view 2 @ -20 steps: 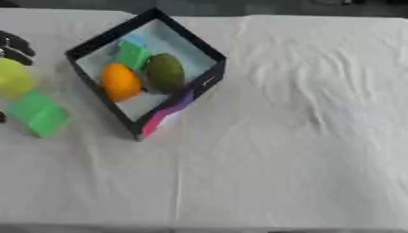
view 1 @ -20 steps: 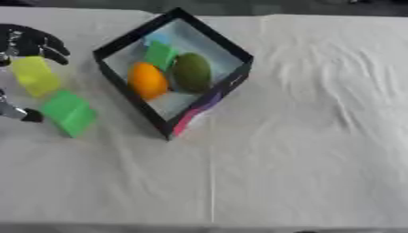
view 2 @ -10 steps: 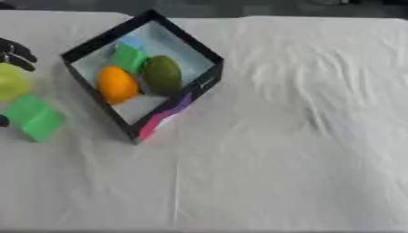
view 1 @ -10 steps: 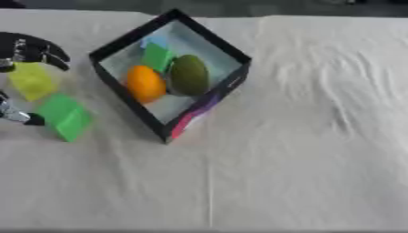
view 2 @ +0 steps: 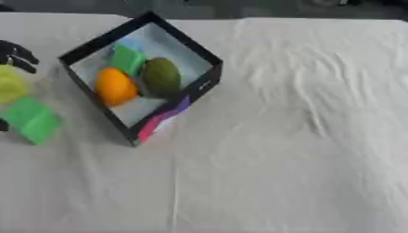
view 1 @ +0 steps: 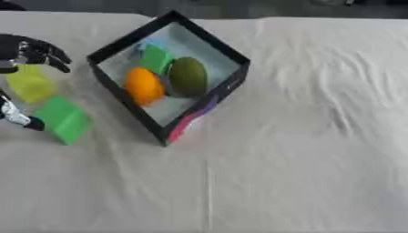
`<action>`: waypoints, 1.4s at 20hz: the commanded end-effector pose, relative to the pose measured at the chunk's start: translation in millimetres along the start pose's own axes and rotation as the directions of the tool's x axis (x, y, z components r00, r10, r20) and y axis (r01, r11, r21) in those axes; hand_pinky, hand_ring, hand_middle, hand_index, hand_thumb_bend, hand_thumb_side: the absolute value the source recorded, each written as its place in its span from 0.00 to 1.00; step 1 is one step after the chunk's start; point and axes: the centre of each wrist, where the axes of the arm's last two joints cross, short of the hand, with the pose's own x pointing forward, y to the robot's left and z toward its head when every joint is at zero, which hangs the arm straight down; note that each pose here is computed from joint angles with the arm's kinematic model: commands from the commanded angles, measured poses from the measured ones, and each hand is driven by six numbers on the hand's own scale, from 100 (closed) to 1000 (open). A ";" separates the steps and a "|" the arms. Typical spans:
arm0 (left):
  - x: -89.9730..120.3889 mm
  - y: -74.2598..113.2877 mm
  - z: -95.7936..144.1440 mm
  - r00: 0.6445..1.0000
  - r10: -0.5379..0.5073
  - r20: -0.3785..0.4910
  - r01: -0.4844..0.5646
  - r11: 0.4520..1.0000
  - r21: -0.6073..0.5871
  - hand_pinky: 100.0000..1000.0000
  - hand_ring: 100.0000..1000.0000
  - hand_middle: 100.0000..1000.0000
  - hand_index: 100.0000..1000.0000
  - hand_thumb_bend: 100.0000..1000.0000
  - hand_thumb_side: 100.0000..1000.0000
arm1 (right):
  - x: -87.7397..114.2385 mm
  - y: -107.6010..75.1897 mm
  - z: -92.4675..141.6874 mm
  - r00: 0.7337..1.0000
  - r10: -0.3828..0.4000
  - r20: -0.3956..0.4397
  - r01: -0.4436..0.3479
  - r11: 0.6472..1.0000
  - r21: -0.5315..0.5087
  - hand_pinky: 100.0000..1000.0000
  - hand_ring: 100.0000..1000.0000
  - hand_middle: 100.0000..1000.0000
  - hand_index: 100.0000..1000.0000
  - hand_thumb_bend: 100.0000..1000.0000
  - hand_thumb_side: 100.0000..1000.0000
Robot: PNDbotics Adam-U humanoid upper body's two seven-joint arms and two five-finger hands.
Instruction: Pick up objects on the table and place them in the box.
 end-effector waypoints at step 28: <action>-4.9 -16.7 -9.1 0.976 -0.153 0.155 0.168 0.982 -0.090 0.75 0.66 0.57 0.62 0.51 0.35 | 5.4 -6.4 -0.6 0.999 0.033 0.004 -0.033 0.999 -0.006 1.00 0.67 0.65 0.87 0.00 0.68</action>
